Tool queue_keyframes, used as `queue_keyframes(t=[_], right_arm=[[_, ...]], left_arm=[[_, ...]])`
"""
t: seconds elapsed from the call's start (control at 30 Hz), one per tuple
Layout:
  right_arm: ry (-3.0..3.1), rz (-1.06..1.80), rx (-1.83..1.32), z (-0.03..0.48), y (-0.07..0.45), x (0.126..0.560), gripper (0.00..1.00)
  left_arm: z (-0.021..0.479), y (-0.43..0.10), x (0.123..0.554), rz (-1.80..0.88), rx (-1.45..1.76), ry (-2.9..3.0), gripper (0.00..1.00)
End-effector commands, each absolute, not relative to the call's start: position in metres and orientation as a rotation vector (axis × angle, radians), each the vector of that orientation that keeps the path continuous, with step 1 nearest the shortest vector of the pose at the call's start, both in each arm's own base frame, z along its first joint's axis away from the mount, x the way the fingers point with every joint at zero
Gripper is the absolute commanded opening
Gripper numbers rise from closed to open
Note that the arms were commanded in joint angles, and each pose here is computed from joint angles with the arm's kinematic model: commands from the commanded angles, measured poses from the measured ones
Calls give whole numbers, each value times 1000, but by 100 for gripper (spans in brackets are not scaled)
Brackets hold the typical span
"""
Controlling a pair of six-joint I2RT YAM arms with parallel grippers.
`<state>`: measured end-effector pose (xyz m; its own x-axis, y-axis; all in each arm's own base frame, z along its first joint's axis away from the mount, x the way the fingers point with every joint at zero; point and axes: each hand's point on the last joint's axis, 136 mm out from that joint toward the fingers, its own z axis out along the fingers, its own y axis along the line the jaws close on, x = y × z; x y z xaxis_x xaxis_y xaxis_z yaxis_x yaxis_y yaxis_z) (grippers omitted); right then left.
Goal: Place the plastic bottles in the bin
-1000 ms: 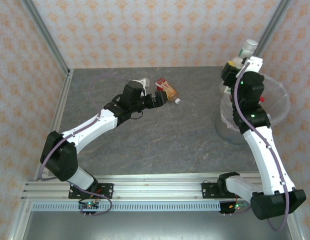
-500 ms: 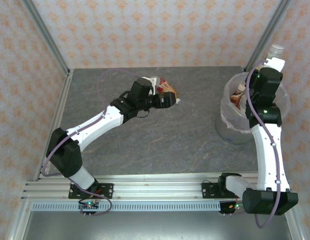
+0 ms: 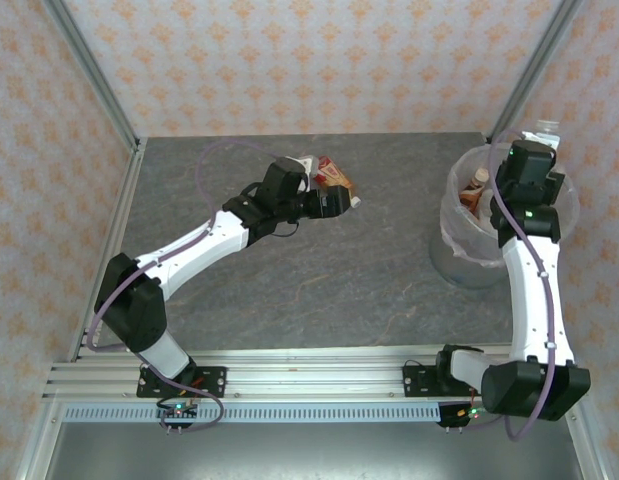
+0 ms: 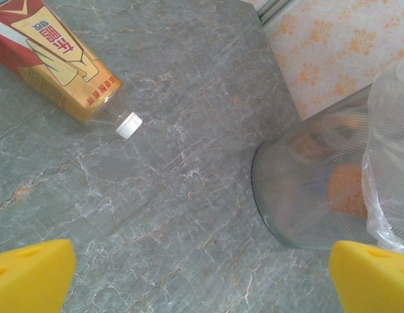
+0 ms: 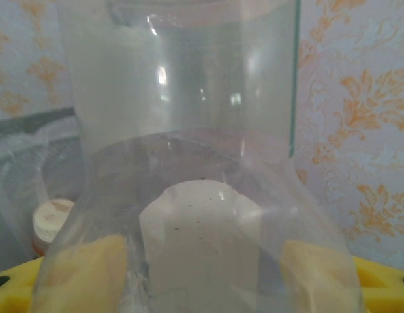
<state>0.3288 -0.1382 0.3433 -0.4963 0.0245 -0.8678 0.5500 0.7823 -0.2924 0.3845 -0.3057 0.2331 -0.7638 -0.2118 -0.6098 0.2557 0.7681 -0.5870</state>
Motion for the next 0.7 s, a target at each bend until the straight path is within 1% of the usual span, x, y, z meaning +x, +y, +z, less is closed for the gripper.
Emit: queue_keyframes(t=[0.0, 0.1, 0.2, 0.4, 0.47, 0.5, 0.67], right_arm=[[2077, -799, 463, 328, -150, 315, 67], [2053, -857, 560, 330, -160, 303, 79], [2005, -913, 657, 337, -168, 291, 85], [2021, -921, 748, 338, -172, 292, 91], [2051, -832, 738, 335, -164, 299, 94], [2065, -755, 729, 335, -157, 304, 99], [2089, -385, 612, 347, -105, 330, 99]], left_arm=[[236, -302, 391, -855, -5, 2270, 100], [233, -298, 390, -843, -23, 2271, 100], [228, -297, 390, -840, -38, 2275, 100], [224, -296, 389, -828, -35, 2284, 100], [222, -294, 389, -819, -41, 2286, 100], [221, -293, 389, -810, -45, 2287, 100], [215, -284, 391, -766, -82, 2283, 100]])
